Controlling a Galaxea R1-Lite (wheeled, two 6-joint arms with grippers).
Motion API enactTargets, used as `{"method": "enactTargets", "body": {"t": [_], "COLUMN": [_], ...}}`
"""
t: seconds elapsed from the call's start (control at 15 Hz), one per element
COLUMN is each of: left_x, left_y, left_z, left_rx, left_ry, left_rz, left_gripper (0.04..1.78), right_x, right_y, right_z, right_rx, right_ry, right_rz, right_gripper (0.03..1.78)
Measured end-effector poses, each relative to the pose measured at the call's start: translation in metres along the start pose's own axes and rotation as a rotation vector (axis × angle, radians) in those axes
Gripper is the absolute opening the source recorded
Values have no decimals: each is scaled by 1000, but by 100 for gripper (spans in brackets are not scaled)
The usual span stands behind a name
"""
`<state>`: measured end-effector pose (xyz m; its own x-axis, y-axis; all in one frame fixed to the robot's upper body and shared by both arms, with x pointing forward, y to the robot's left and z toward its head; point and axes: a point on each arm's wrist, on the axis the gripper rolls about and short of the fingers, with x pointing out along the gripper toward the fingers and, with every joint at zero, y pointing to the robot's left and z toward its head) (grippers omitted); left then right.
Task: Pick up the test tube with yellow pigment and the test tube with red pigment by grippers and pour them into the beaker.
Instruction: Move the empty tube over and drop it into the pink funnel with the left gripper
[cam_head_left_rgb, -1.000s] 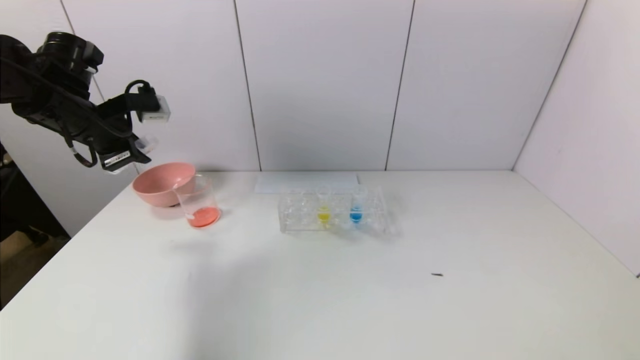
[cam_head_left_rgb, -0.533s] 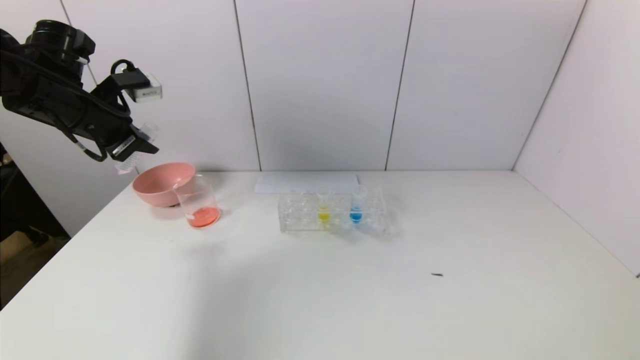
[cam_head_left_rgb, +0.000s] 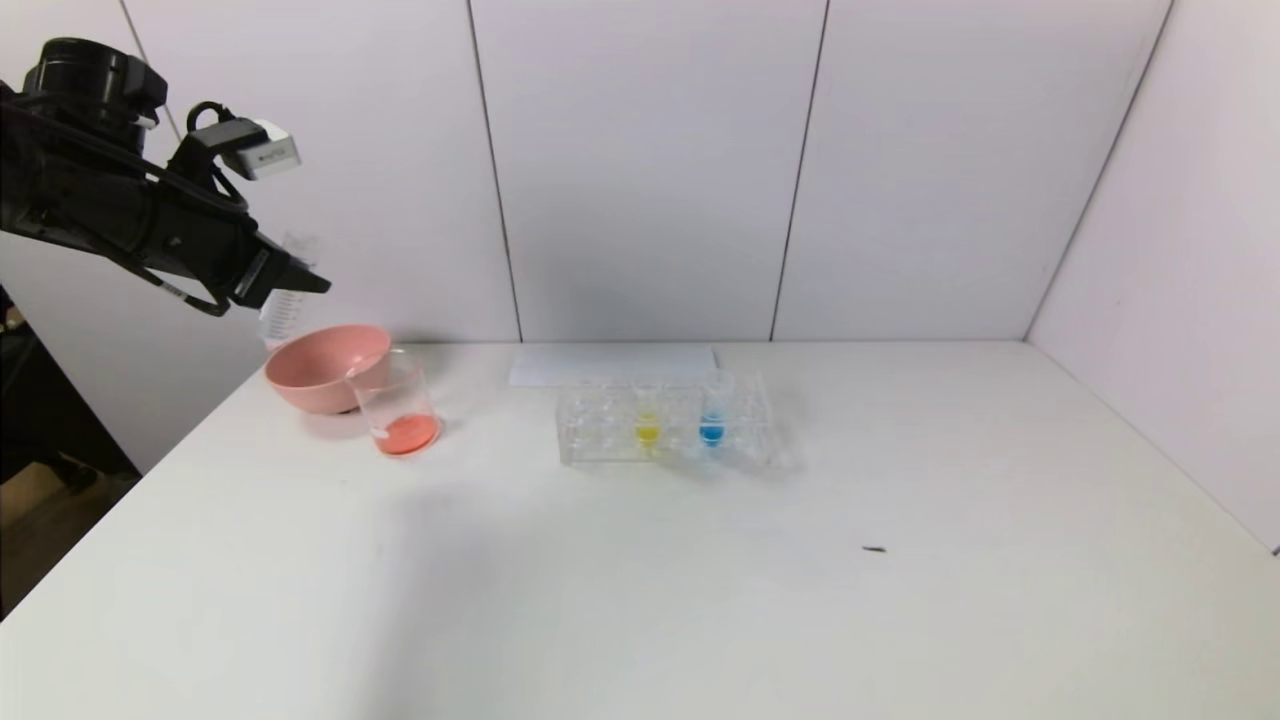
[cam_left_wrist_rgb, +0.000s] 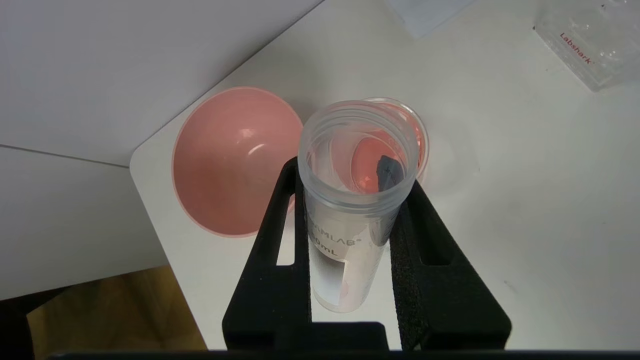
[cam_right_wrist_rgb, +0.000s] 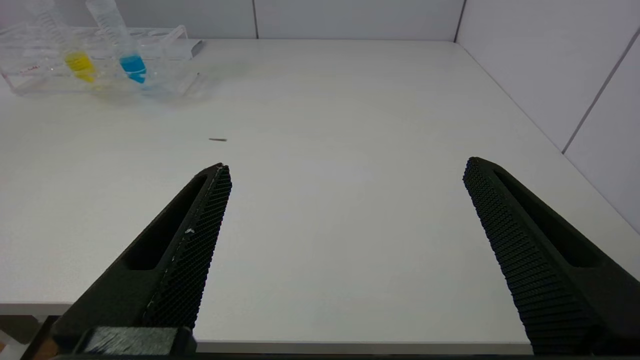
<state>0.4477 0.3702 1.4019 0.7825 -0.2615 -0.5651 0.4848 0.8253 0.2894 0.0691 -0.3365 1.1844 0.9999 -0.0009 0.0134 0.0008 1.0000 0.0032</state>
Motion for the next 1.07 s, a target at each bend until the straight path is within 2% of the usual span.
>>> {"method": "enactTargets", "body": {"t": [0.27,0.8,1.07], "left_x": [13,28,41], "left_y": [7,14,21], "left_z": [-8,-24,-29], "left_rx": [-15,-188,-212], "left_ry": [-84,-144,-189], "left_rz": [46,74,100], "left_gripper": [46,46,46], "right_x": [0,0,0], "right_y": [0,0,0], "right_z": [0,0,0], "right_rx": [0,0,0], "right_ry": [0,0,0], "right_rz": [0,0,0], "right_gripper": [170,170,170]}}
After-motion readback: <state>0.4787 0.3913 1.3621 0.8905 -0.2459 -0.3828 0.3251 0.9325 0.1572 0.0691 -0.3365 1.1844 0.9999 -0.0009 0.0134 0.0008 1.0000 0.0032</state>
